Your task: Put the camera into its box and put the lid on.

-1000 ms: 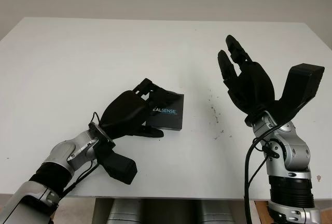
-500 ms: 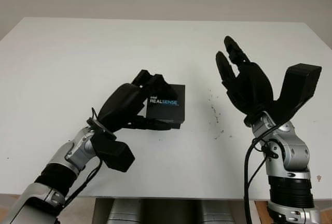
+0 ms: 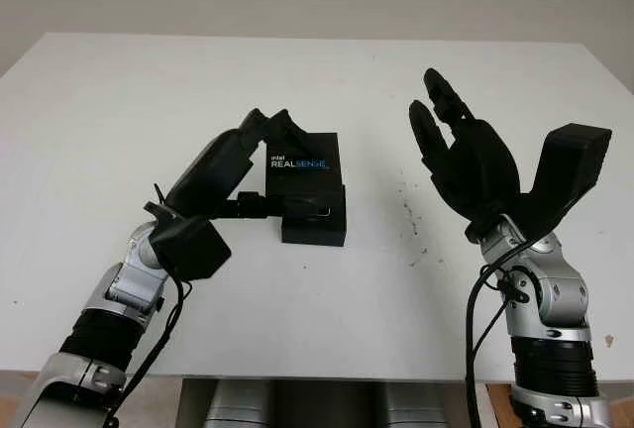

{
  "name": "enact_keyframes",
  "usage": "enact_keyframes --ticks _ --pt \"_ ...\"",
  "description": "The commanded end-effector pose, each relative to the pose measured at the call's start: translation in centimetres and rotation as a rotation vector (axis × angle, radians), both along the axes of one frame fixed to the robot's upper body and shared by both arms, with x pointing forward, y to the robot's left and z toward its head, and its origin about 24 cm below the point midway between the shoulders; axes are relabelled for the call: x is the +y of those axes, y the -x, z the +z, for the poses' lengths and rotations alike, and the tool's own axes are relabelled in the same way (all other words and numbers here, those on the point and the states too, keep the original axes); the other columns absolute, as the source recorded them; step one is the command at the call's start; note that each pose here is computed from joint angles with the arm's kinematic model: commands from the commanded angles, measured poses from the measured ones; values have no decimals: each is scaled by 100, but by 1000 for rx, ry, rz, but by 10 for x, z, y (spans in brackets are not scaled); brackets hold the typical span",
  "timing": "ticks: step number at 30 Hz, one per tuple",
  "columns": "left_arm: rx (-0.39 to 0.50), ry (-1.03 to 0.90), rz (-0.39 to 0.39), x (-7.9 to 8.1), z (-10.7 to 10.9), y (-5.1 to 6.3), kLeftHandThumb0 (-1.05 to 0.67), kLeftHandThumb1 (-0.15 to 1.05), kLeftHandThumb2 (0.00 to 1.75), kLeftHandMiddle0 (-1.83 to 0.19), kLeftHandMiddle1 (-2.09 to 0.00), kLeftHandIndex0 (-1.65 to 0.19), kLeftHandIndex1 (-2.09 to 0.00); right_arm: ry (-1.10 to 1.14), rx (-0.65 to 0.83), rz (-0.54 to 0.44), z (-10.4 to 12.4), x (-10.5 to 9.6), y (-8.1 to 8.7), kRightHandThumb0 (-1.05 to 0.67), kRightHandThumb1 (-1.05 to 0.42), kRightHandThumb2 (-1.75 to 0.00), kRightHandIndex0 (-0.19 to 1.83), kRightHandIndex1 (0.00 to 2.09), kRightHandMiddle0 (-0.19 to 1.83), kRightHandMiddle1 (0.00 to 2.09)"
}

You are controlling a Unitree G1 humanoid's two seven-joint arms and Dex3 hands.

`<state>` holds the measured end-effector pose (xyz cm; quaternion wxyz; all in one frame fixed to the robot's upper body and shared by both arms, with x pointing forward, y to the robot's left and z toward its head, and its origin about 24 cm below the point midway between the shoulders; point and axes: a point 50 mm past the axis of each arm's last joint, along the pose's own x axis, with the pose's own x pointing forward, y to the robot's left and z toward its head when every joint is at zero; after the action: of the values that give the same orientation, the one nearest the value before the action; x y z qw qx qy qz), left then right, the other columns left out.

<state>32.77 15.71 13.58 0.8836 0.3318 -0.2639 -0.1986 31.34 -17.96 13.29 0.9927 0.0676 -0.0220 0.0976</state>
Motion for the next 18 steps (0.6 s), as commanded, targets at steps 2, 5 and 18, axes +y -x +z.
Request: enact_keyframes --ticks 2,5,18 --pt "47 28 6 3 8 -10 -15 95 5 -36 -133 -31 -130 15 -21 -5 4 -2 -1 -48 -105 -44 -19 4 -11 5" --pt "123 30 1 5 6 -17 -15 94 5 -37 -136 -33 -133 11 -23 -4 5 -1 0 -48 -105 -45 -19 4 -11 5" --pt "304 -11 -56 6 -12 -36 -14 91 5 -52 -136 -43 -137 5 -18 -3 4 -1 0 -48 -105 -44 -19 4 -11 5"
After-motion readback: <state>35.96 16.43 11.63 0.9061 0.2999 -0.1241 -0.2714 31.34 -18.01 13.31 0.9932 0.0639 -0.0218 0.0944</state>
